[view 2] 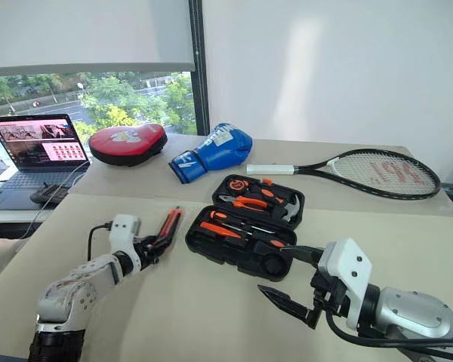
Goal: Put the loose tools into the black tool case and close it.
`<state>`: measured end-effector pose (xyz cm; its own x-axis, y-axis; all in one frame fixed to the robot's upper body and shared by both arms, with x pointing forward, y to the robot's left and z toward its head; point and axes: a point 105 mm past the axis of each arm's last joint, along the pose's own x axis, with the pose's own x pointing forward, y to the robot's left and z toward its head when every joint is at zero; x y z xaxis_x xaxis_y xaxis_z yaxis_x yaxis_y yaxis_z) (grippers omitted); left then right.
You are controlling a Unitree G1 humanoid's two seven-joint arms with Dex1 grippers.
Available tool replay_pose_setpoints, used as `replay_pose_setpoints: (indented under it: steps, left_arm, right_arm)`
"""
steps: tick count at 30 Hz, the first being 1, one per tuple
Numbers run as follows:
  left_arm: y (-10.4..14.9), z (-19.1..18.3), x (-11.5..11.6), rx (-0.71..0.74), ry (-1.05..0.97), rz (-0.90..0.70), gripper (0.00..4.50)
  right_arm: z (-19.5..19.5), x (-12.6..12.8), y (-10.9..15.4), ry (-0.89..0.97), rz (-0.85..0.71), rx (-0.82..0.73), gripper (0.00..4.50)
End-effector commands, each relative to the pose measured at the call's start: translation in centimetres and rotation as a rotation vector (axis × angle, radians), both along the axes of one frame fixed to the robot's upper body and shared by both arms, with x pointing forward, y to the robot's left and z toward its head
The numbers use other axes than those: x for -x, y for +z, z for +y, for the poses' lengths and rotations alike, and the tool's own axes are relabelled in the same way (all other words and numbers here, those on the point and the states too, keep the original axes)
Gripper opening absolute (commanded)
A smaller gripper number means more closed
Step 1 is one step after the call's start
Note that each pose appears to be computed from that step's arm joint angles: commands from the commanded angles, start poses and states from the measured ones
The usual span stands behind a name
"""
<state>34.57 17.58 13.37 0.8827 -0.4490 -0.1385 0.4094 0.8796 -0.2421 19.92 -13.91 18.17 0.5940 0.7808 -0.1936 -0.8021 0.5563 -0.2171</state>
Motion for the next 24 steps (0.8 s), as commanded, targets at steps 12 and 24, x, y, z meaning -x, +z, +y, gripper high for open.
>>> replay_pose_setpoints:
  steps: [12, 24]
  left_arm:
    - [1.5, -9.9, -0.3, -0.742, -1.35, -0.335, 1.79]
    - [1.2, -10.6, -1.9, -0.958, -1.444, -0.391, 1.79]
  right_arm:
    - [-1.2, 0.9, 0.7, -0.064, -0.05, 0.02, 4.5]
    - [-1.1, 2.2, 0.1, -0.132, -0.045, 0.001, 4.5]
